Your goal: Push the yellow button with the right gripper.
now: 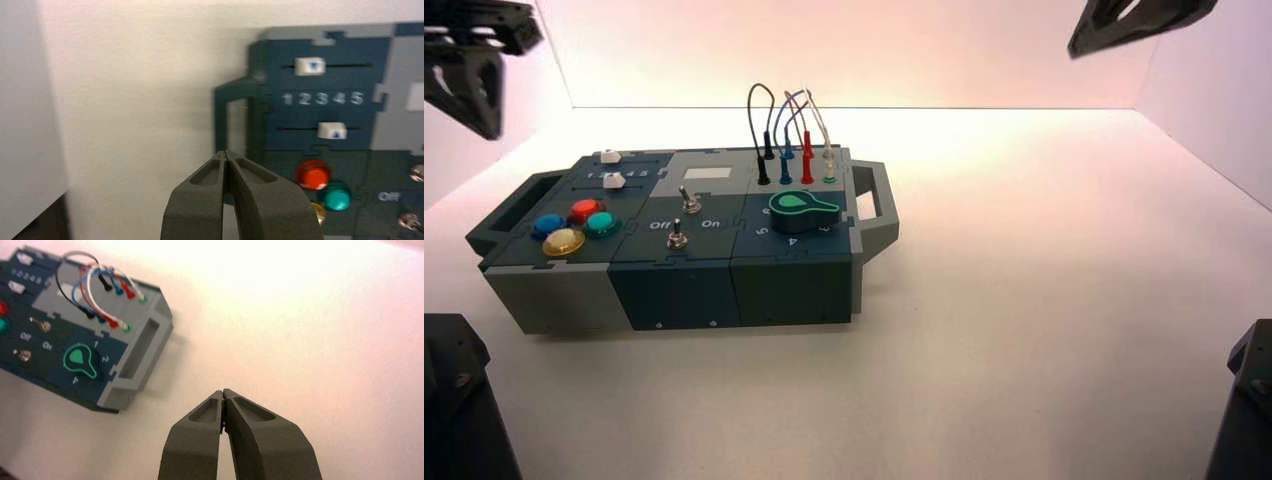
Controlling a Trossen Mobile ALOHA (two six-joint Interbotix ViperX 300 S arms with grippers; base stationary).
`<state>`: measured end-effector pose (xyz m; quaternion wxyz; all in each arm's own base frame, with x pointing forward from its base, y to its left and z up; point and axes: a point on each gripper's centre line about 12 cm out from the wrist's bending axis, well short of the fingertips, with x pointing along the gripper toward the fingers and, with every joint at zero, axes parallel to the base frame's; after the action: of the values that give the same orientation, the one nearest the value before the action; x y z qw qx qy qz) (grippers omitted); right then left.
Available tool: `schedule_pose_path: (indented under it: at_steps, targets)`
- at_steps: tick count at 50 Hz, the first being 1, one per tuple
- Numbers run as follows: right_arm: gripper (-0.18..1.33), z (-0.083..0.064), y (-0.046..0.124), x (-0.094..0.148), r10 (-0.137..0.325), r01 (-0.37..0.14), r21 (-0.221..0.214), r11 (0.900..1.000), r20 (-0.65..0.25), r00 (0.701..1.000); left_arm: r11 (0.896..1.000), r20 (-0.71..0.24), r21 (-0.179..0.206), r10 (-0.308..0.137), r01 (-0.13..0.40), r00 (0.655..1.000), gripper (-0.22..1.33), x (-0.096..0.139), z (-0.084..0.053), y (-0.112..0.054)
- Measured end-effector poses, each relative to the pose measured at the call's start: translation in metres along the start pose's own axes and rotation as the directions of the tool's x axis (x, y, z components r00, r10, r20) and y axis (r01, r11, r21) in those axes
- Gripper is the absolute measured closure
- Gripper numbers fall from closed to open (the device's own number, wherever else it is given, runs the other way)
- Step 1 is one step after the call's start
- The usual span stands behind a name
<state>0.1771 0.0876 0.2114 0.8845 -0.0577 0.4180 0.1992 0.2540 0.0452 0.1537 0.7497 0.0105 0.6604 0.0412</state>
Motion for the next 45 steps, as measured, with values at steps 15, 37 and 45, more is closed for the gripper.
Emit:
schedule_pose_path:
  at_steps: [15,37,45]
  targets:
    - [1.29,0.001,0.007,0.012,0.024,-0.025,-0.011,0.9996,-0.074,0.997,0.996,-0.036,-0.055,0.075,-0.077,0.997,1.27,0.000,-0.002,0.022]
    - [1.29,0.005,0.010,0.001,0.038,-0.039,-0.022,0.9990,-0.024,0.999,0.997,-0.202,-0.036,0.053,-0.062,0.978,1.27,0.050,-0.009,0.018]
    - [1.28,0.006,0.011,-0.001,0.039,-0.039,-0.023,0.9990,-0.011,0.999,0.998,-0.228,-0.027,0.048,-0.055,0.972,1.28,0.064,-0.009,0.017]
